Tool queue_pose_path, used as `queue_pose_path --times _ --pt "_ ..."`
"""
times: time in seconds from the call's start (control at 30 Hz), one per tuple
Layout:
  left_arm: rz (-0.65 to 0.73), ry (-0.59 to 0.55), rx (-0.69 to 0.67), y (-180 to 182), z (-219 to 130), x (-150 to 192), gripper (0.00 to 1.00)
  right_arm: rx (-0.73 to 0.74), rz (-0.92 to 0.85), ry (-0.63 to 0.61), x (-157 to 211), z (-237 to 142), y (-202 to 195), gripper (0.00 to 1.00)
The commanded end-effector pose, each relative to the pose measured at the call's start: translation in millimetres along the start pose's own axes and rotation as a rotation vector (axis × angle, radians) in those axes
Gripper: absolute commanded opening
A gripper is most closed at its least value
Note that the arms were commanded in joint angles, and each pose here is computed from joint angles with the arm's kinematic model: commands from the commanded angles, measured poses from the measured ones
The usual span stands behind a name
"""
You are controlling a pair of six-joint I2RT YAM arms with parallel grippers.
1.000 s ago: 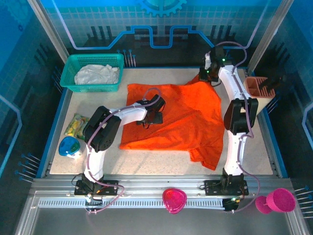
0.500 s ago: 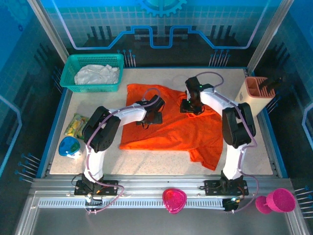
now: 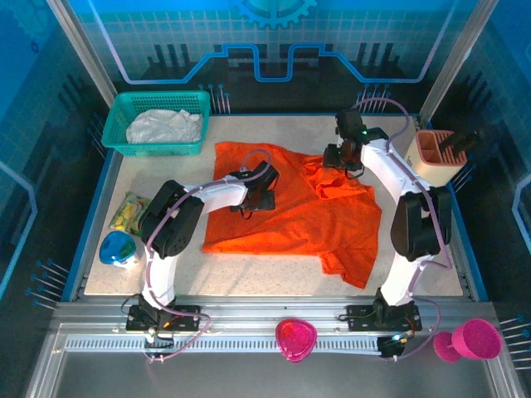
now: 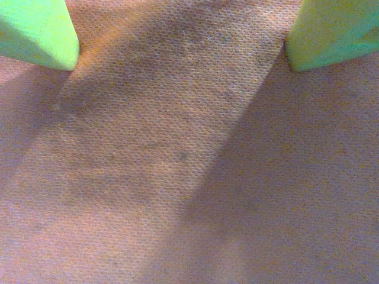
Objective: Fold and stack the t-shirts
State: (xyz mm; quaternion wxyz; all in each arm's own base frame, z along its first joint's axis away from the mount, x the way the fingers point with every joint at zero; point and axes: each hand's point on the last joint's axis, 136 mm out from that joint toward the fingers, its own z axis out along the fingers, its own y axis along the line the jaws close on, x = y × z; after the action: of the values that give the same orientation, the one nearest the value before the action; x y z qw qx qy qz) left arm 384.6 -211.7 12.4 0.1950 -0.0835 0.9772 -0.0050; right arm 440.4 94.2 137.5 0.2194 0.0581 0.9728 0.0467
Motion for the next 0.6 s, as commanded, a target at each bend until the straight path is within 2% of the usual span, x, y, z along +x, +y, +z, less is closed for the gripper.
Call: queue_pose_path --times 0.0,0.13,0.23,0.3,0.37,0.43,0.57 --pt "-0.004 0.171 -0.084 31 27 49 0.93 0.05 0.005 0.068 8 22 -12 0.52" --pt "0.0 0.176 -0.084 30 28 50 0.93 0.068 0.008 0.103 12 40 -14 0.52" --pt "-0.001 0.178 -0.083 30 30 51 0.93 0.068 0.013 0.123 16 50 -14 0.46" --pt "-0.001 0.181 -0.083 30 31 51 0.93 0.063 0.014 0.124 15 53 -13 0.35" --pt "-0.001 0.182 -0.082 30 31 51 0.93 0.059 0.007 0.118 11 52 -12 0.2" --pt "0.001 0.185 -0.082 29 31 52 0.93 0.052 -0.015 0.089 -2 45 -8 0.0" --pt "0.0 0.188 -0.086 31 32 54 0.93 0.02 -0.1 -0.024 -36 15 3 0.0"
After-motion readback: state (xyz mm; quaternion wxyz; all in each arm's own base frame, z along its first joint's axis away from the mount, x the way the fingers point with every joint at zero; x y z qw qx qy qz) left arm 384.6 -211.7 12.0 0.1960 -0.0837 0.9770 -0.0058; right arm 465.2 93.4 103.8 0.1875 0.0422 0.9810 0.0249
